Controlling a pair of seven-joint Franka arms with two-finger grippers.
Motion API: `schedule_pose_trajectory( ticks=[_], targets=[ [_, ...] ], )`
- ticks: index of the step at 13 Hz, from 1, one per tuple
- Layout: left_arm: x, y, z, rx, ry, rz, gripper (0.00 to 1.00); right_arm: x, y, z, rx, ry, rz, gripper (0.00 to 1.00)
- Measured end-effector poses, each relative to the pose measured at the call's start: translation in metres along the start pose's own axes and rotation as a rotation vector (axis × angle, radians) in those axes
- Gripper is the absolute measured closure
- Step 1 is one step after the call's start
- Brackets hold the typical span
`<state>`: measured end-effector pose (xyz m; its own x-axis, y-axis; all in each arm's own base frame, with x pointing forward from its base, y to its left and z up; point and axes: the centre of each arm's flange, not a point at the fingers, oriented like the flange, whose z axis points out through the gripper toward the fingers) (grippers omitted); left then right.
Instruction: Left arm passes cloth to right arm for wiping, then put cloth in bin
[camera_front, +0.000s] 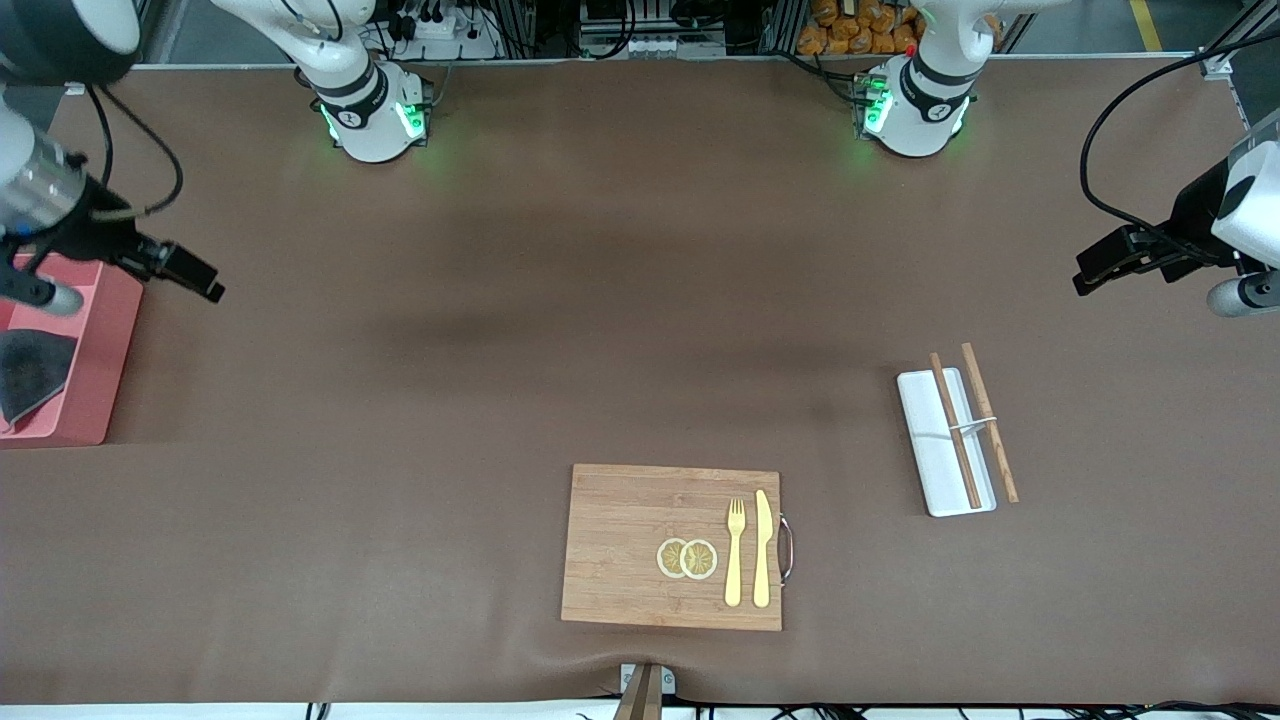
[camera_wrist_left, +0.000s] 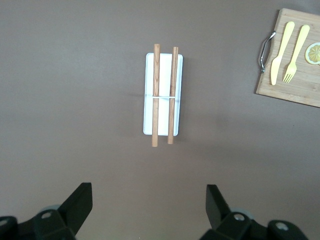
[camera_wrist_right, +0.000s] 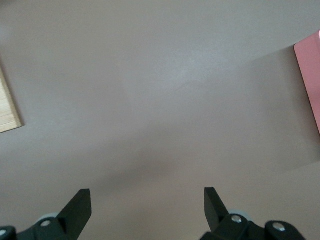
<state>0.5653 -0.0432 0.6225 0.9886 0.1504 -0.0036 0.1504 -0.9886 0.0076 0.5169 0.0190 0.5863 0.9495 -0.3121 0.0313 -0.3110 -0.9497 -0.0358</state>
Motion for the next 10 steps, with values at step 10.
schedule_pose_trajectory(
  ticks=[10],
  targets=[
    [0.0, 0.0, 0.0, 0.0, 0.0, 0.0, 0.0, 0.005, -0.062, -0.031, 0.035, 0.078, 0.08, 0.0]
  ],
)
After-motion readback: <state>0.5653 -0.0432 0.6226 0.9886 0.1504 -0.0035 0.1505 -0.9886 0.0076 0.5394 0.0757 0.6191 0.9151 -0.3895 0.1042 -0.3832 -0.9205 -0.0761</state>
